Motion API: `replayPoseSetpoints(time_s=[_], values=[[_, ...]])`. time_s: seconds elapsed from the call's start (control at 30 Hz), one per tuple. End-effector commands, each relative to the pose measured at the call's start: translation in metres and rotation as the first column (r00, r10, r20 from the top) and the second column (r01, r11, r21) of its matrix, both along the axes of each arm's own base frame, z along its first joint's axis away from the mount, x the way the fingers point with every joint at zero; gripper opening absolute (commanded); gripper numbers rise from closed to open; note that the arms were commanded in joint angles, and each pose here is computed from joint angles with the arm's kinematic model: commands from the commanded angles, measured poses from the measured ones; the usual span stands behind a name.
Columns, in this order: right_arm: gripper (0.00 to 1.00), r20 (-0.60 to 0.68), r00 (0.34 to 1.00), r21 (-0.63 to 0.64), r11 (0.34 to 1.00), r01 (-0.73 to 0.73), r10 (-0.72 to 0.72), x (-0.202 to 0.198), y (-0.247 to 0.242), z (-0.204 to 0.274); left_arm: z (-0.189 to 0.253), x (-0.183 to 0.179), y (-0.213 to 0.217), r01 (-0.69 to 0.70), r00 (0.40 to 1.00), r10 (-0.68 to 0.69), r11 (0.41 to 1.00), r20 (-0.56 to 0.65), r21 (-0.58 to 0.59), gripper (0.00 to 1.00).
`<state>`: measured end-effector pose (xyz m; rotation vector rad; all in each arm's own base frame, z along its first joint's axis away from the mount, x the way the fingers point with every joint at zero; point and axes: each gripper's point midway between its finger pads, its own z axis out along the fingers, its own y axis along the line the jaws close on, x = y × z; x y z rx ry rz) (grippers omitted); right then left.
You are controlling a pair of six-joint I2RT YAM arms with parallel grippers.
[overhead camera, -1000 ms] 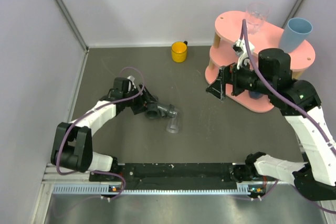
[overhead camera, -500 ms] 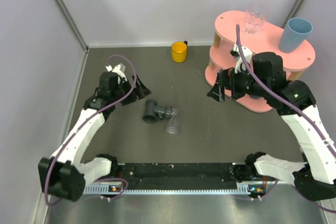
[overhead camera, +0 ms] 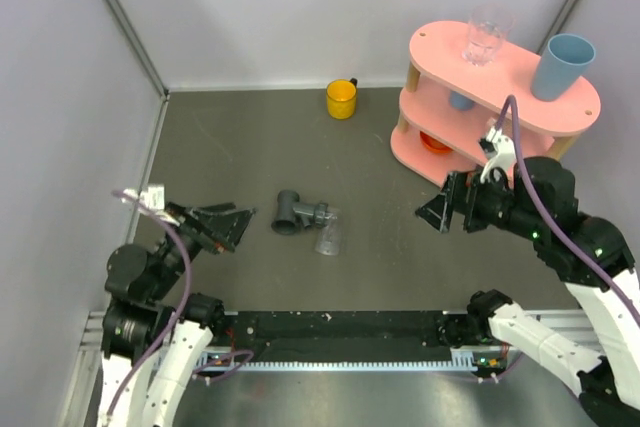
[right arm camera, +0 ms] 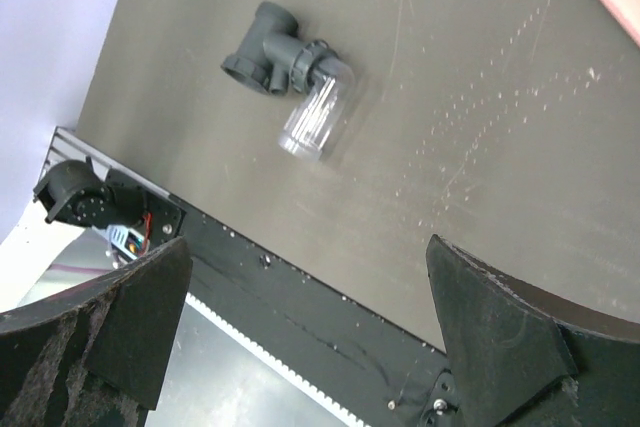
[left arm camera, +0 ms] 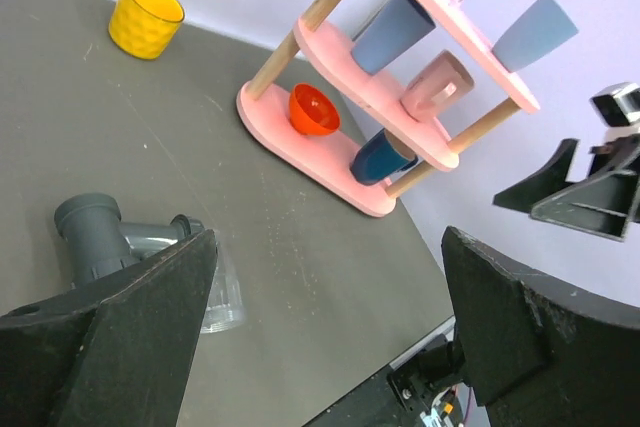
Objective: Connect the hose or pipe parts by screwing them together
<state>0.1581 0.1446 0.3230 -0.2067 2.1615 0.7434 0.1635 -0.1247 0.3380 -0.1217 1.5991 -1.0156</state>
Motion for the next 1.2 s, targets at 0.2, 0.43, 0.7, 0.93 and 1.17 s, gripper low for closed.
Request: replayPoseSetpoints(time_s=[0.2,0.43,0.7,0.93,1.17], values=[[0.99,-0.002,1.0,0.115,0.993,0.031,-0.031,-0.018,-0.003,-0.02,-0.017,-0.036,0.017,-0.051,0.994,0.055,0.998,-0.1,0.042,0.99],[0.99,-0.006,1.0,0.15,0.989,0.02,-0.019,-0.026,-0.001,-0.017,-0.013,-0.034,0.025,-0.089,0.992,0.095,0.993,-0.081,0.072,0.99],[0.99,-0.021,1.0,0.164,0.986,0.011,-0.008,-0.027,0.002,-0.016,-0.014,-0.037,0.027,-0.096,0.99,0.103,0.993,-0.096,0.071,0.99],[0.99,-0.025,1.0,0.17,0.985,-0.013,0.017,-0.031,0.004,-0.018,-0.015,-0.04,0.027,-0.095,0.989,0.103,0.992,-0.105,0.079,0.99],[0.99,-0.009,0.999,0.186,0.982,-0.034,0.037,-0.035,0.006,-0.01,-0.011,-0.038,0.029,-0.108,0.988,0.115,0.991,-0.1,0.075,0.99]])
